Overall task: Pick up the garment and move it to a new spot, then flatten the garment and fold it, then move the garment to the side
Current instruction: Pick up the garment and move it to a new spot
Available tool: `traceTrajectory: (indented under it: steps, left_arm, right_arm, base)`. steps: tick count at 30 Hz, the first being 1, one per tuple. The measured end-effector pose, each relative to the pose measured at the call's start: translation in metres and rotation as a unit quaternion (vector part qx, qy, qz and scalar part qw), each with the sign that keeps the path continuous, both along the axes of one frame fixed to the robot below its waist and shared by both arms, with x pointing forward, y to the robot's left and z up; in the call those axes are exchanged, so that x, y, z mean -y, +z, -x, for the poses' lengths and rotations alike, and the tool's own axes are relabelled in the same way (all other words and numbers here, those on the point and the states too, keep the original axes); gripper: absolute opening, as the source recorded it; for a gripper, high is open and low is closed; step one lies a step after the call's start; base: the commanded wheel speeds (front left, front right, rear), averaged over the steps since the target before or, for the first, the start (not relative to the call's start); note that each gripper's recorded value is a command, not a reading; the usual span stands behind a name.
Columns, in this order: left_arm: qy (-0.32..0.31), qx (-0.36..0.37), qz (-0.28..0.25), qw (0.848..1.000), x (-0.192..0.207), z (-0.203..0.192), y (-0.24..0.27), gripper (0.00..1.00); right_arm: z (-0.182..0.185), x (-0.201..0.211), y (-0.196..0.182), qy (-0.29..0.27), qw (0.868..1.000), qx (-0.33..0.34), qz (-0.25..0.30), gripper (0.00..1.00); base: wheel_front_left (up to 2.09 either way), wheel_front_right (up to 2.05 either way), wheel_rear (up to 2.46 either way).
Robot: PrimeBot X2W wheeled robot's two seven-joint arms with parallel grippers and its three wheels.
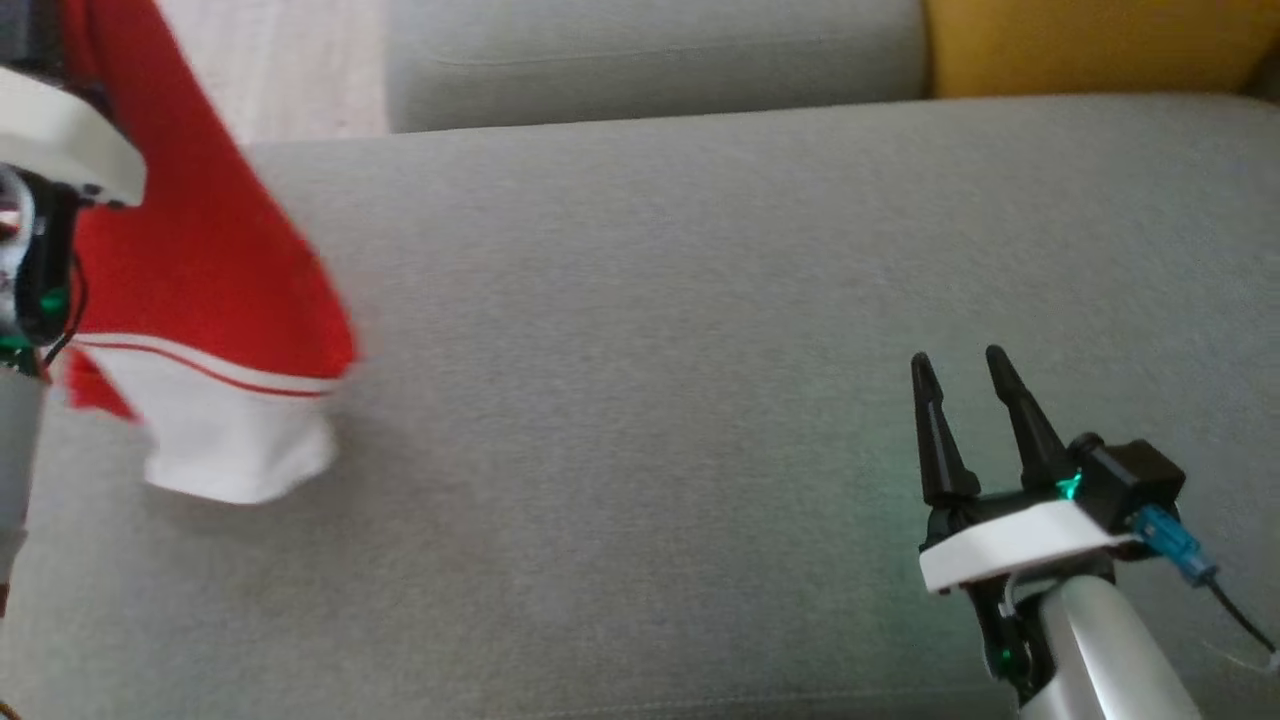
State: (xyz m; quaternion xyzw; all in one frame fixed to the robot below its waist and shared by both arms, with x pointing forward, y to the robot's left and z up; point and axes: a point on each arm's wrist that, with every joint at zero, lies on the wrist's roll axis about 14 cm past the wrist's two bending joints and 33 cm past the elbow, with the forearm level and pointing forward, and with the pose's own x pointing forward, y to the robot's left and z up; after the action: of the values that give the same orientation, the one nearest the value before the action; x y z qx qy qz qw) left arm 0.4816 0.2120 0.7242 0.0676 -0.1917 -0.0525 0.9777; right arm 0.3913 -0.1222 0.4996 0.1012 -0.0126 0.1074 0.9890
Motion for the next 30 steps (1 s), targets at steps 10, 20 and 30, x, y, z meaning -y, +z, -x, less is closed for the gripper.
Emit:
traceTrajectory:
  steps: [10,20,30]
  left_arm:
    - [-0.143,0.012,-0.005,0.99,0.12,-0.015,0.012,0.0]
    - [-0.317,0.003,0.009,0.949,0.274,0.002,0.013,0.0]
    - [-0.376,-0.068,0.039,0.923,0.336,-0.017,-0.047,0.0]
  right_arm:
    - [0.0,0.046,0.02,-0.065,0.997,0.03,0.004,1.0]
    - [0.01,0.085,0.037,-0.119,0.992,0.052,0.002,1.0]
    - [0.016,0.107,0.021,-0.153,0.988,0.026,0.005,1.0]
  base:
    - [0.0,0.0,0.0]
    - [0.0,0.0,0.0]
    - [0.0,0.0,0.0]
